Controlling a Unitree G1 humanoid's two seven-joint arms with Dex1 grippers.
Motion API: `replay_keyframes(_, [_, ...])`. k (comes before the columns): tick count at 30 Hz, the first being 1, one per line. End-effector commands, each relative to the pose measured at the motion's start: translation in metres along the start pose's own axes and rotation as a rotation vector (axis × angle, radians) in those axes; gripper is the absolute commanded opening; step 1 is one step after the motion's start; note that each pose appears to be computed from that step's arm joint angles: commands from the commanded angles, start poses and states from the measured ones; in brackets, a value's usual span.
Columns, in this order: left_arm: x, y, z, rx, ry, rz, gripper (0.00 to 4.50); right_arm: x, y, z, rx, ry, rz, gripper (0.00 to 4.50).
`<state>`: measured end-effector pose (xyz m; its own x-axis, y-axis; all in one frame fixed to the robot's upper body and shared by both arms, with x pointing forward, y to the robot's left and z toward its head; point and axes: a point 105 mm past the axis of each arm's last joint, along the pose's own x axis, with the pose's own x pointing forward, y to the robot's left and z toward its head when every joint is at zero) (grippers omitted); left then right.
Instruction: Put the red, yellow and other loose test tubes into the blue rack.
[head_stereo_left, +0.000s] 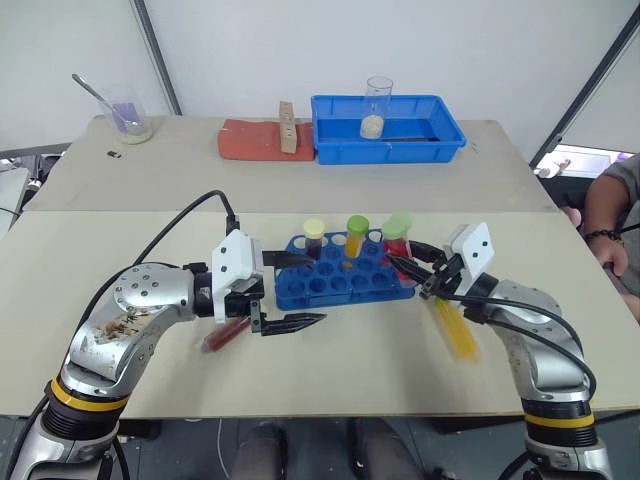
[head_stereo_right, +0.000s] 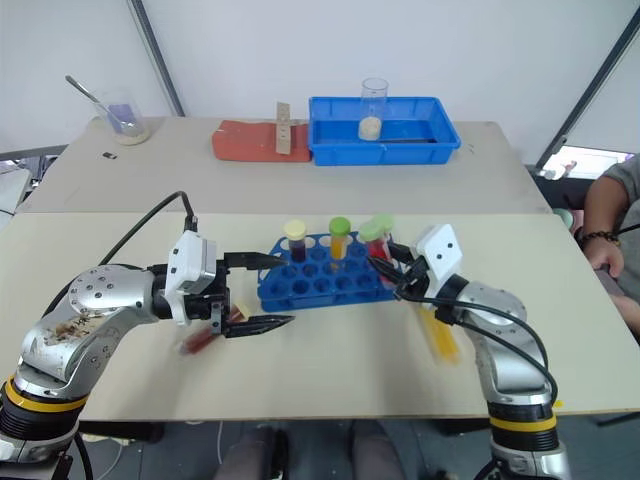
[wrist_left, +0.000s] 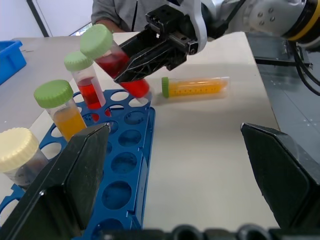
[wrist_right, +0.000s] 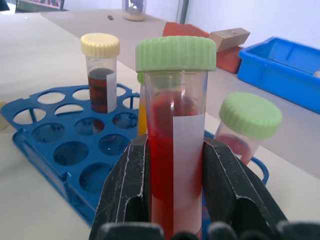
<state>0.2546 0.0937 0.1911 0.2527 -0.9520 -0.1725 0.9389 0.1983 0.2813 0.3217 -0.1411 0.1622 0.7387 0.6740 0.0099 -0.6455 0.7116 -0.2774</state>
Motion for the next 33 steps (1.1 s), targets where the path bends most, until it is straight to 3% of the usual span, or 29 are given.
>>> replay_keyframes(1, [-0.001, -0.003, 0.01, 0.021, -0.02, 0.006, 4.5, 0.002, -0.005, 0.008, -0.03, -0.056, -0.04, 1.01])
replay_keyframes(10, [0.002, -0.005, 0.012, -0.01, -0.038, 0.027, 4.5, 0.005, -0.008, 0.0, 0.009, -0.087, -0.12, 1.01])
replay_keyframes(23, [0.006, -0.003, 0.011, -0.043, -0.069, 0.069, 4.5, -0.006, -0.012, -0.016, 0.244, -0.182, -0.374, 1.01])
replay_keyframes(33, [0.007, -0.003, 0.013, -0.059, -0.088, 0.077, 4.5, -0.006, -0.007, -0.018, 0.251, -0.18, -0.386, 1.01])
